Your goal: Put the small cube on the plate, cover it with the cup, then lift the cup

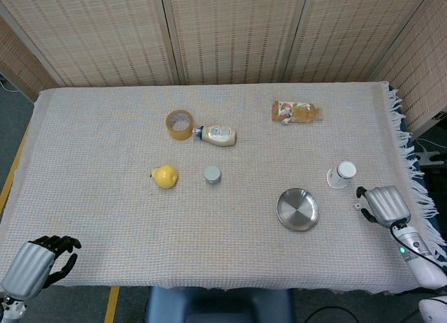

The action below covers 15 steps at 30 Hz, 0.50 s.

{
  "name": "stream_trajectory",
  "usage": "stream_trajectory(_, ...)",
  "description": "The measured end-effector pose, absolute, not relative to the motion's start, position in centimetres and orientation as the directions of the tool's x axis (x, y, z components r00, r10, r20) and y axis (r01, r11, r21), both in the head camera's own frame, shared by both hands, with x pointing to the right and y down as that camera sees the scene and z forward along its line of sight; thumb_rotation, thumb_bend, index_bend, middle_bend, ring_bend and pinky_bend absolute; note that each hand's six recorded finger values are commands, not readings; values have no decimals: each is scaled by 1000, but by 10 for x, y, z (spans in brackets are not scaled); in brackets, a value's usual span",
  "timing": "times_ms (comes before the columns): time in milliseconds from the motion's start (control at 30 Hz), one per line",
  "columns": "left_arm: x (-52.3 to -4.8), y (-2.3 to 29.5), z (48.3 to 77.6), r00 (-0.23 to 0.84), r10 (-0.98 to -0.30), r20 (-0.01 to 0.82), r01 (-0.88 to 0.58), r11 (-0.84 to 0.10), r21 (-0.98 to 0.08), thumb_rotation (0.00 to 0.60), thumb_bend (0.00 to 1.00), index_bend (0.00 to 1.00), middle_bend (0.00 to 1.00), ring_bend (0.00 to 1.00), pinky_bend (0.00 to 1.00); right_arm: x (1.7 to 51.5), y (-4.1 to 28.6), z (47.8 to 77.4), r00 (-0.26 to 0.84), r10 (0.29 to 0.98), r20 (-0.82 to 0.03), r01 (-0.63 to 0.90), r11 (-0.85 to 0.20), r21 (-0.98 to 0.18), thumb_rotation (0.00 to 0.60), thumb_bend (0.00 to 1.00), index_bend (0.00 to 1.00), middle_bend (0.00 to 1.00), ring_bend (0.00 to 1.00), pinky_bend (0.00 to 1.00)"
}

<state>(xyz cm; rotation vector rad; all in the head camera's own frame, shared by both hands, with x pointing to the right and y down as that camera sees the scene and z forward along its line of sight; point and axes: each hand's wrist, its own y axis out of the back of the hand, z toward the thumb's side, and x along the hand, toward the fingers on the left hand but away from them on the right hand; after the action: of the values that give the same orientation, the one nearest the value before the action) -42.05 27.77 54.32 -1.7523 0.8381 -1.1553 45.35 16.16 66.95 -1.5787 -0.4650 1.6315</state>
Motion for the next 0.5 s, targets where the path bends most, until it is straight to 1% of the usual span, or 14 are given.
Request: stream_trajectory(500,-420,278,542,351,-866,357,-77,-406,-911,600,431,473,562,592,692,479,173,705,25,695,-718,-299,-681,-669,600,252,442,786,645,928)
